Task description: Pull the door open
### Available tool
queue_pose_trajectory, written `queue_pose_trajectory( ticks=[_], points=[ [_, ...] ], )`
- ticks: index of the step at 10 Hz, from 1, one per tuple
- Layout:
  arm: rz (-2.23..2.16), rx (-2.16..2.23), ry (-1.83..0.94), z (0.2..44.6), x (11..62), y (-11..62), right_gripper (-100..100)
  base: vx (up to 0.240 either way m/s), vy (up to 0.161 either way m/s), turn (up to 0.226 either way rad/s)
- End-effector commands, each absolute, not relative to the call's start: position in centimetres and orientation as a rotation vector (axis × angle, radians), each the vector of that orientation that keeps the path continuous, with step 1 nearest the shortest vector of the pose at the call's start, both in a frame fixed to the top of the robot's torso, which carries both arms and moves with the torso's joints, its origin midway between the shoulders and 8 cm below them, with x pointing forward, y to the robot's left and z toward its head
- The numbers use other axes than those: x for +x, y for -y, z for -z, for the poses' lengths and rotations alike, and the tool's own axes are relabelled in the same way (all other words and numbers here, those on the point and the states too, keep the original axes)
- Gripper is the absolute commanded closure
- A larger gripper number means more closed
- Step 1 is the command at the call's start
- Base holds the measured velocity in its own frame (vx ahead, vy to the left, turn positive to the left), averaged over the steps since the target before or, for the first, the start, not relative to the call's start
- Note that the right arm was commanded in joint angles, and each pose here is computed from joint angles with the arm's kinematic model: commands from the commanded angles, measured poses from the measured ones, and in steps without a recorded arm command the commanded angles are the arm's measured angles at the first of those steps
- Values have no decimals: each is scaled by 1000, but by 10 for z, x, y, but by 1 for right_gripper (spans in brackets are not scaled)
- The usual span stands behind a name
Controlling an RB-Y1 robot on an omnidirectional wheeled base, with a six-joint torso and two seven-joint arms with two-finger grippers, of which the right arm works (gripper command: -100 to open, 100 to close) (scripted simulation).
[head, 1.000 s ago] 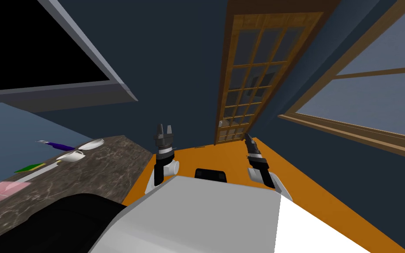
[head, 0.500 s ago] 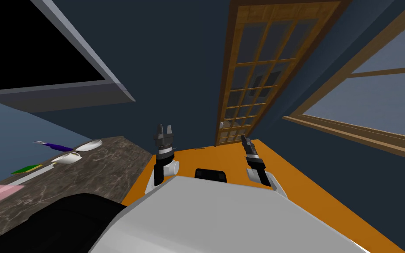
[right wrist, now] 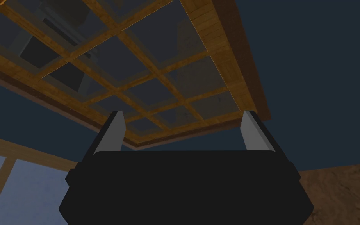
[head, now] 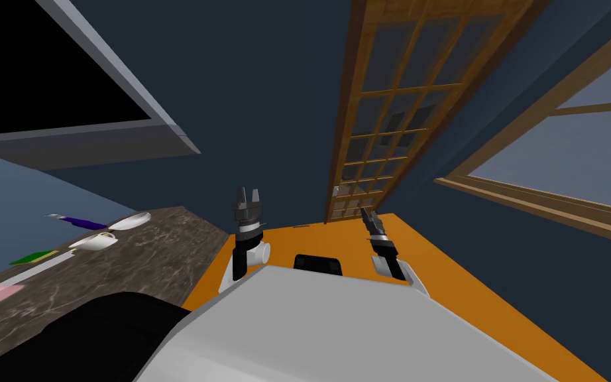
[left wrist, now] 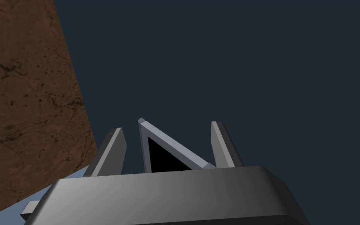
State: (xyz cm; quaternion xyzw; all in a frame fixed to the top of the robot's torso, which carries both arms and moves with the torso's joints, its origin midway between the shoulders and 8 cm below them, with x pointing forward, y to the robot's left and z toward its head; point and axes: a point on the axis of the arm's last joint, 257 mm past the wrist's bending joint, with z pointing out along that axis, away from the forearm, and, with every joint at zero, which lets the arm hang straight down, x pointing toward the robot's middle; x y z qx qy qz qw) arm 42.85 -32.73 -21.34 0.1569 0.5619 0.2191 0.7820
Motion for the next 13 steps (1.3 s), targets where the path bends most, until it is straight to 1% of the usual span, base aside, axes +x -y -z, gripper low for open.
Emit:
queue_pose_trajectory(
  ticks=[1, 4, 13],
  points=[
    [-458, 327, -1224, 221, 428, 327, -100, 65, -11, 12],
    [-398, 281, -1271, 244, 430, 329, -100, 69, -10, 29],
    [-252, 143, -1398, 309, 428, 328, -100, 100, -15, 31]
  ],
)
